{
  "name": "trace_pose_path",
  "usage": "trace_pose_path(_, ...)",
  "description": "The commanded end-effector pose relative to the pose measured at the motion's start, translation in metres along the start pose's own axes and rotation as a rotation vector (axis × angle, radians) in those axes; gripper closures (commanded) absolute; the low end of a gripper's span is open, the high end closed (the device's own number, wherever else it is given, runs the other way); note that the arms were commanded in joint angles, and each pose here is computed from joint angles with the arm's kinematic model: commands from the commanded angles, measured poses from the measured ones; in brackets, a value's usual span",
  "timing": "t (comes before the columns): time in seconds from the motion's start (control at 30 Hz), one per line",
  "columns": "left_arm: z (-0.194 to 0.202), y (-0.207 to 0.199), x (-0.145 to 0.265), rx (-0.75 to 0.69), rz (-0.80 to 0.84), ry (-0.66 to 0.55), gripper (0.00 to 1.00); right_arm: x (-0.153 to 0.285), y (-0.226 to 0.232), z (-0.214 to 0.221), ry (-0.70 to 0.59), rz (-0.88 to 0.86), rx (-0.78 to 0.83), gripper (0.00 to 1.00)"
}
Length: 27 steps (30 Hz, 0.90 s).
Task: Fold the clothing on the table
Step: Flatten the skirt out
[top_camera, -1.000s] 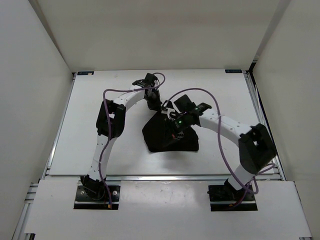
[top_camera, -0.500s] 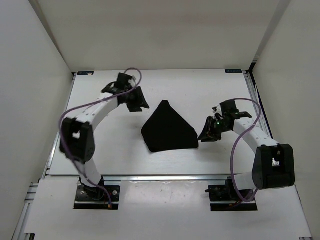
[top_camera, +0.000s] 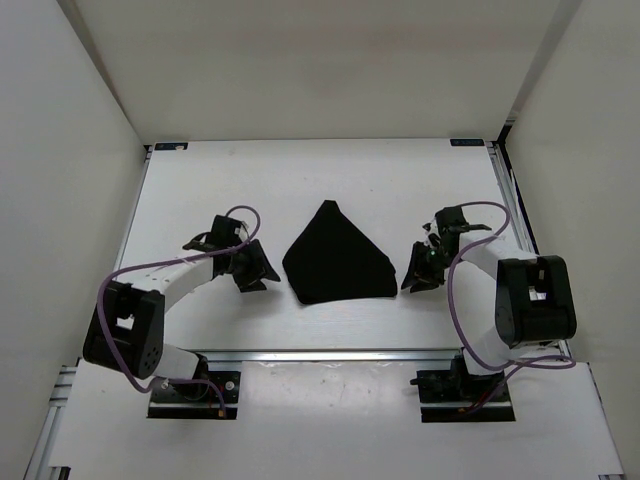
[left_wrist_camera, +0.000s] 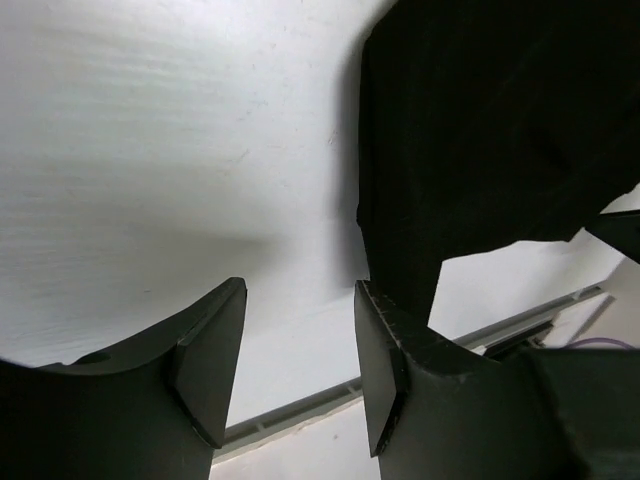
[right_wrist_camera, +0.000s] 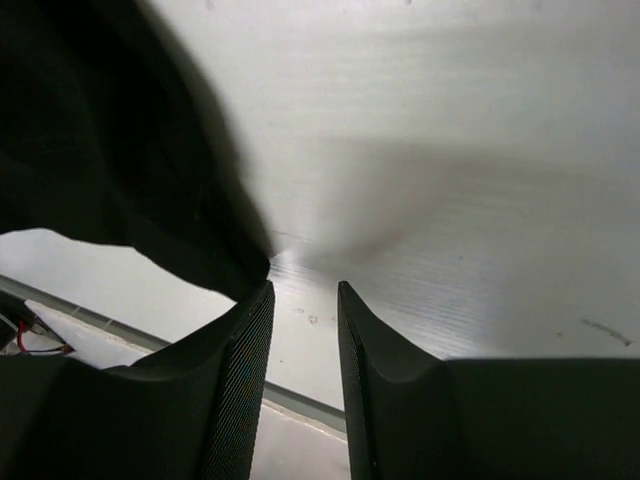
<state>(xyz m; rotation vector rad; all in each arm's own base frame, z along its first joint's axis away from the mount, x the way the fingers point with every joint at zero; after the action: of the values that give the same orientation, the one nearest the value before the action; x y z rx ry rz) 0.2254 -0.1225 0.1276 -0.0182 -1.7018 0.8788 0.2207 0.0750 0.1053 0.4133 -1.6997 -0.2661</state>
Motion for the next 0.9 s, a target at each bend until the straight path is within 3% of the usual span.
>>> trace_pose_path(0.0,0.000,-0.022,0.008,0.012,0.176,-0.046,0.42,0.004,-0.001,-0.018,-0.042,0.035,0.057,0.63)
trace_pose_path(0.33,0.007,-0.022,-0.006,0.115,0.236,-0.025,0.43,0.005,-0.006,-0.016,-0.019,0.051,0.056,0.63)
trace_pose_path(0.87,0.028,-0.018,-0.018,0.146,0.143,-0.024,0.42,0.022,-0.018,-0.024,-0.023,0.101,0.059,0.64)
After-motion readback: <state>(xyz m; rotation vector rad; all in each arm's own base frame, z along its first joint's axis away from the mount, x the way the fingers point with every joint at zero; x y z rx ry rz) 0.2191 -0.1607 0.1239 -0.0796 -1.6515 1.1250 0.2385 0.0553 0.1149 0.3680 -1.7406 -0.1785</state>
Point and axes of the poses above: each gripper's point midway between its finger pads, its own x axis back along the fingers, its own y axis along the line the jaws close on, z = x × y, the point moved 9 cm from there along x, back along the fingers, and after that the axes turned 13 degrees about x, right-handed, at the moved point
